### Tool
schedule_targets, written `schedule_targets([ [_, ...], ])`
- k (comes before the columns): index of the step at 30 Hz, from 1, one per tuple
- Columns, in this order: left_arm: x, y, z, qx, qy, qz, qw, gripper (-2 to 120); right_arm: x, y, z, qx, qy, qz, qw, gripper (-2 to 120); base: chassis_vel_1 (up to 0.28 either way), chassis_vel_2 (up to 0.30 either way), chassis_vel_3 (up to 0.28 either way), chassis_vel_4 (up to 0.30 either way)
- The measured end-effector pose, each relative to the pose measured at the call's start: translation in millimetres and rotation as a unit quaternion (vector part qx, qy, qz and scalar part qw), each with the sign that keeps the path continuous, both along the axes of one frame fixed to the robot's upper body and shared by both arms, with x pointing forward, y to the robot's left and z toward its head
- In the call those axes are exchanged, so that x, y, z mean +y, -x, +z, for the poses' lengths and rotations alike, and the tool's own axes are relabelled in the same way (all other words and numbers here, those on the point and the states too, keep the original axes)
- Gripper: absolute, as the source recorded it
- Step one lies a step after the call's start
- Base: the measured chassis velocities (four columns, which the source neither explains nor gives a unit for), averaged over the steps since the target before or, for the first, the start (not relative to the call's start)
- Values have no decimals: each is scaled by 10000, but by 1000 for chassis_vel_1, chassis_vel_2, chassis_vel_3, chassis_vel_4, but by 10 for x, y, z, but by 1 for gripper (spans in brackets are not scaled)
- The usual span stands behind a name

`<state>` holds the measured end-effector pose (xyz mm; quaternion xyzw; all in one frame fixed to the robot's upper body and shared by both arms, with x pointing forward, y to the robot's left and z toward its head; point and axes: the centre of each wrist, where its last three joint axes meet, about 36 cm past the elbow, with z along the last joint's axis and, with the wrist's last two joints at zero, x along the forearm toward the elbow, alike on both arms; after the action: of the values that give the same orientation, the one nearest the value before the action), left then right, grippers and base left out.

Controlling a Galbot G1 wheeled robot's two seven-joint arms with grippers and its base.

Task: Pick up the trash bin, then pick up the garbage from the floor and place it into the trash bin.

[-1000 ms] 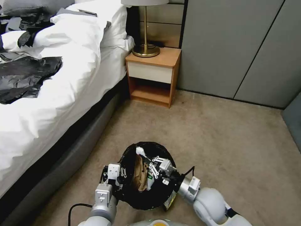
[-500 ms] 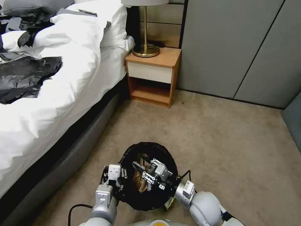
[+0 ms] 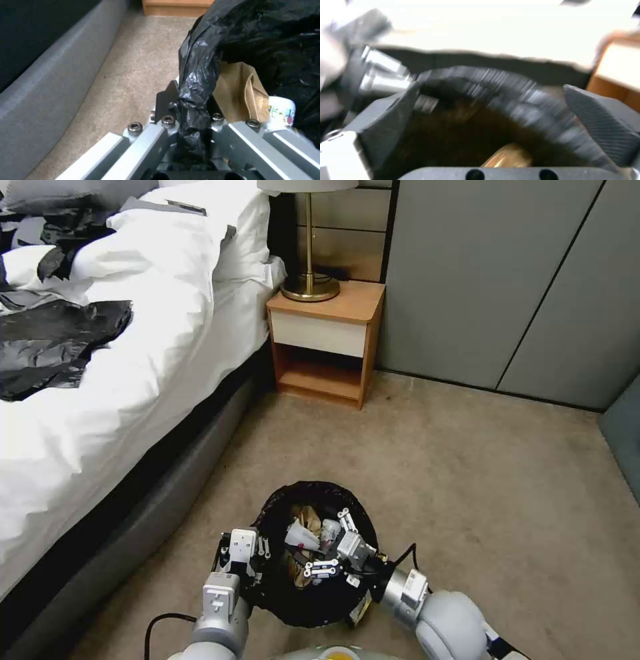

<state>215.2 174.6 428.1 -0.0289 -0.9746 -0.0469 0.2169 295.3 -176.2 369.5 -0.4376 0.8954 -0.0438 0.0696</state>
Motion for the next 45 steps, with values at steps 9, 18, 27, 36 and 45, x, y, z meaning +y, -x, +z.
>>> schedule_targets([
  [9,124,-55,9,-73,-66,97,9999,1,-456,214,886,-864,-373,-1993,9754,114,0,0,0,0],
  [18,297,-109,55,-133,-90,202,9997,1,-999,524,593,-341,289,-3461,9371,106,0,0,0,0],
  [27,300,-103,65,-126,-78,224,9996,1,-1179,529,283,-72,347,-3716,9277,100,0,0,0,0],
  [36,261,-92,70,-113,-32,230,9997,1,-1136,520,197,-8,241,-3696,9289,100,0,0,0,0],
  [45,248,-93,69,-113,-21,226,9997,1,-1047,512,168,125,183,-3620,9319,100,0,0,0,0],
])
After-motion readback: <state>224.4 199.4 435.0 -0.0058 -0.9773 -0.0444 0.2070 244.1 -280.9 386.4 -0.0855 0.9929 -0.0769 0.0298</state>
